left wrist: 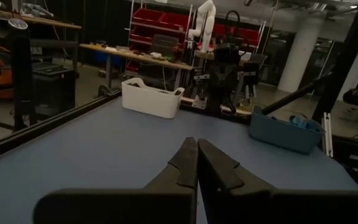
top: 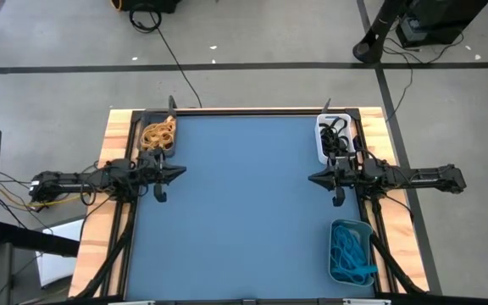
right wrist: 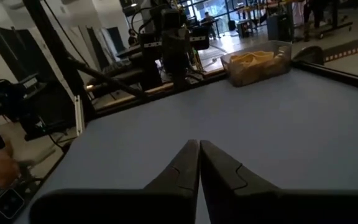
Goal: Sort rubber bands into baskets
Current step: Return to Home Position
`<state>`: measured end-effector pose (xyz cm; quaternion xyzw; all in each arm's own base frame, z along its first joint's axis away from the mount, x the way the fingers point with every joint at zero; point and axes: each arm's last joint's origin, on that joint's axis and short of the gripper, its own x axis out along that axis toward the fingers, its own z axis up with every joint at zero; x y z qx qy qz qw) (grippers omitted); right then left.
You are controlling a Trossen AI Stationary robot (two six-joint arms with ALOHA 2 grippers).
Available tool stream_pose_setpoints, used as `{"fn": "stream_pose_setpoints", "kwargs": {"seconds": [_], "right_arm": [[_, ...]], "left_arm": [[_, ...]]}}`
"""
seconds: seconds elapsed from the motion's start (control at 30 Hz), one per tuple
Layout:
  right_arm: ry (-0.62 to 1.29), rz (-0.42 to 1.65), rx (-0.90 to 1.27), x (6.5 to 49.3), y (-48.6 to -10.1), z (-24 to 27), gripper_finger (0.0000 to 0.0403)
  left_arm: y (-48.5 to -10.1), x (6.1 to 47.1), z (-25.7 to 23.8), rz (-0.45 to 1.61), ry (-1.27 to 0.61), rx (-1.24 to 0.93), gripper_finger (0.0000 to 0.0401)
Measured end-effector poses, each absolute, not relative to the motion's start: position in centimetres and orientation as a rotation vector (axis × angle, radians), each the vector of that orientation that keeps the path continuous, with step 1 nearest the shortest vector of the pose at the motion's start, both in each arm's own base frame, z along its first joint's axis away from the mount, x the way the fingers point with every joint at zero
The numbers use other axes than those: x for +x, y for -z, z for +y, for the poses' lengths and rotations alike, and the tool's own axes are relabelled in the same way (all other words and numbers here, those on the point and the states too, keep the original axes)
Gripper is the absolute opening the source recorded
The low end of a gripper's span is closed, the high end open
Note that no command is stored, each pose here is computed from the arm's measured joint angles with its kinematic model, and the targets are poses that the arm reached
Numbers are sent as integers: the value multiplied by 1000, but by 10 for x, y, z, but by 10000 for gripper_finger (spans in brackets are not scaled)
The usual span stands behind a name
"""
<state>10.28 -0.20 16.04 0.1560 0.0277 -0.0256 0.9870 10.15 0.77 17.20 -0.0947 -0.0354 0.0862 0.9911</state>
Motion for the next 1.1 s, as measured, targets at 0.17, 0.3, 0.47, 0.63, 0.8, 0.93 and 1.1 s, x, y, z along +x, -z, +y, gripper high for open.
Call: {"fn": "stream_pose_setpoints", "kwargs": {"seconds": [0.17,0.3,0.47,0.63,0.8,0.93,1.1], "right_arm": [[51,55,313,103,-160,-2,26],[51,55,313,103,-161,-2,25],[51,54,313,103,-161,-2,25],[52,54,314,103,-161,-2,25],[52,54,314,103,-161,-2,25],[51,54,314,103,-161,-2,25],[52,54,314,103,-161,-2,25]], "left_arm": [[-172,102,8,-71,-171,-190,14],[-172,102,8,-74,-170,-190,14],[-172,102,8,-74,-170,-190,14],[-172,102,8,-74,-169,-190,14],[-172,102,8,-74,-168,-190,15],[-172,102,8,-75,-168,-190,15],[-171,102,5,-62,-143,-191,15]]}}
